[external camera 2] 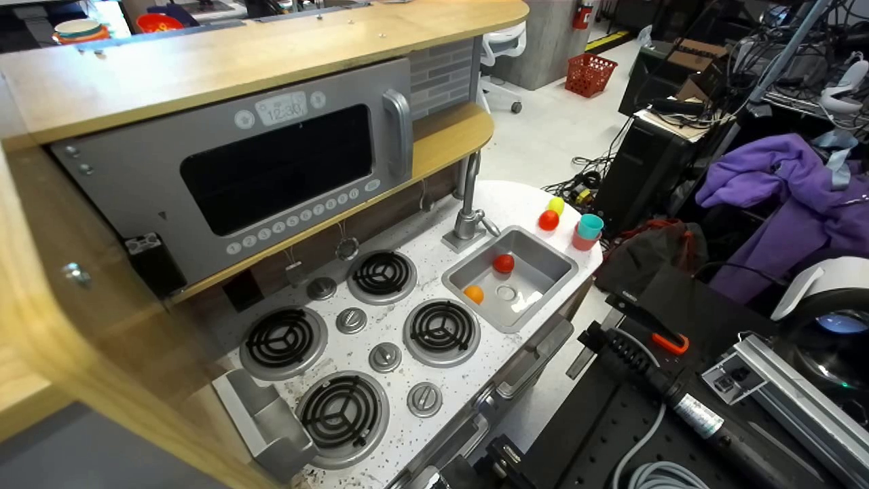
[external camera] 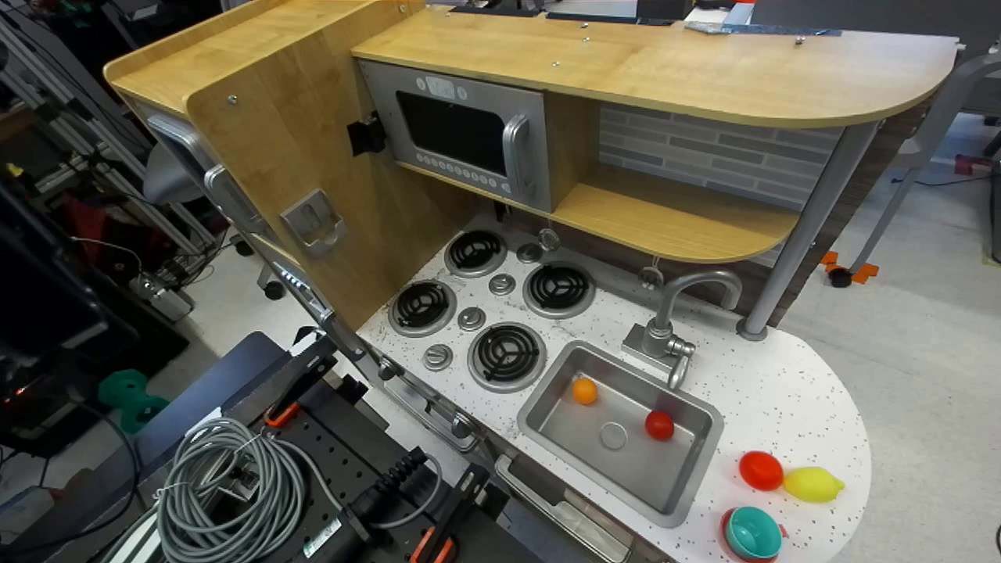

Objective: Put the green cup in the sink

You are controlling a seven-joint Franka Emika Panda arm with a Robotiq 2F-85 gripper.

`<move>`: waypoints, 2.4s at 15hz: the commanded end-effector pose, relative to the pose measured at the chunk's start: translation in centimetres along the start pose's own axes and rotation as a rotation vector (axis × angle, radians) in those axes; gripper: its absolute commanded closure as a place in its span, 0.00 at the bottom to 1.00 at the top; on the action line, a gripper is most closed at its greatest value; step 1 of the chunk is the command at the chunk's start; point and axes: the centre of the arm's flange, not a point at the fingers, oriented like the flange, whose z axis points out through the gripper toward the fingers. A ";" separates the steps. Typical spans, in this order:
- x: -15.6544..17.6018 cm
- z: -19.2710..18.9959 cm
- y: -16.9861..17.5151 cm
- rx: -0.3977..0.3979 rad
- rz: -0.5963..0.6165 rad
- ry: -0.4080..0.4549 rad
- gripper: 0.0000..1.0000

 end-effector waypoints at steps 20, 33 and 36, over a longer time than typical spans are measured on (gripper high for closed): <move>22.5 4.7 5.8 -0.175 0.152 0.043 0.00; 24.5 8.0 18.6 -0.226 0.106 0.083 0.00; 26.7 9.4 20.7 -0.239 0.051 0.055 0.00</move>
